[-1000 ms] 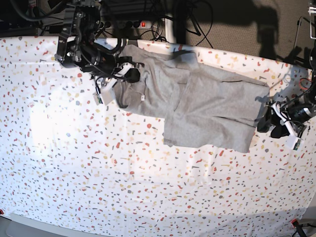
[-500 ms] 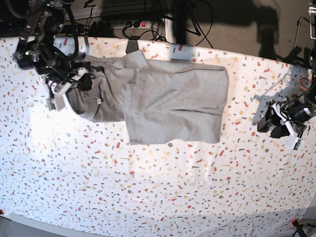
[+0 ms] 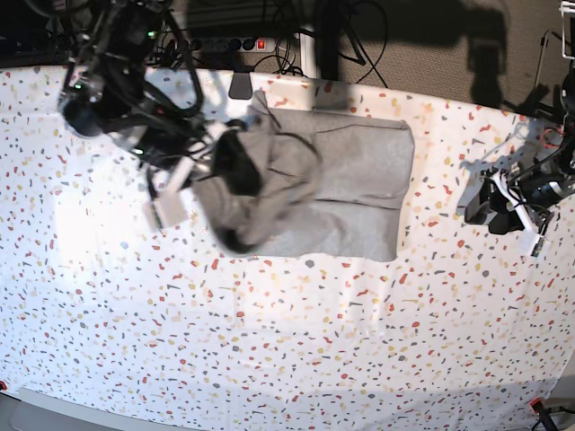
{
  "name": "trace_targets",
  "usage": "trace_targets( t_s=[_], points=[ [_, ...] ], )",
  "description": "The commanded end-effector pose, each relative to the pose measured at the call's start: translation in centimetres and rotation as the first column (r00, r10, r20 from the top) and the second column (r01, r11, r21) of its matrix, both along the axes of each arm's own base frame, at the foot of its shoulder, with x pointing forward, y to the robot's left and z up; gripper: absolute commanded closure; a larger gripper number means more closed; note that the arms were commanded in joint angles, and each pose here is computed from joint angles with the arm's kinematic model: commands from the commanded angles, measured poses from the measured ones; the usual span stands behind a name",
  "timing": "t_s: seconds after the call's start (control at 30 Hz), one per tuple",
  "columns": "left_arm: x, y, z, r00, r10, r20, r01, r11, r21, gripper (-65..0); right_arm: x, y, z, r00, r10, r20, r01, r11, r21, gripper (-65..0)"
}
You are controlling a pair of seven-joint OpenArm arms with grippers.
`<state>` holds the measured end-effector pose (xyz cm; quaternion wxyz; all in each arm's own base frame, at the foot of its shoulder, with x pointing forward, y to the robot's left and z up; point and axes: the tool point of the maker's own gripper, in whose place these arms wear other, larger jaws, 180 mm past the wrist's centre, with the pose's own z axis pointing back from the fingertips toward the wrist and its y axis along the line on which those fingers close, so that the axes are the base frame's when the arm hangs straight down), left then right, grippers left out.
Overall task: Fold the T-shirt properly
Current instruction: 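Release the shirt with both grippers and reposition the right gripper, then grasp the folded shirt's edges with both grippers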
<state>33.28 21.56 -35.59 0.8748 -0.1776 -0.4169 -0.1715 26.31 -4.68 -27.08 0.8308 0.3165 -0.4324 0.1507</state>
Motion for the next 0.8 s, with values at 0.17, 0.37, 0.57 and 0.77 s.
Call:
trace_targets(
  t_s=[0.17,0.37,0.57,0.77],
  points=[
    [0.9,0.3,1.7,0.998,-0.002,0.056,0.002,1.0,-0.007,-32.6,1.7,6.3,2.6,0.992,0.063,0.111,-0.065,0.998,0.014,0.0],
    [0.9,0.3,1.8,0.998,-0.002,0.056,0.003,1.0,-0.007,-32.6,2.1,10.4,1.3,0.986,0.112,0.126,-0.112,0.994,-0.01,0.0],
    [0.9,0.3,1.8,0.998,-0.004,0.06,0.004,1.0,-0.01,-32.6,1.6,15.7,-1.9,0.971,0.233,0.059,-0.234,0.972,0.017,0.0],
    [0.9,0.3,1.9,0.998,-0.003,0.06,0.004,1.0,-0.012,-32.6,2.4,19.0,-4.6,0.95,0.313,-0.009,-0.313,0.95,0.01,0.0]
  ],
)
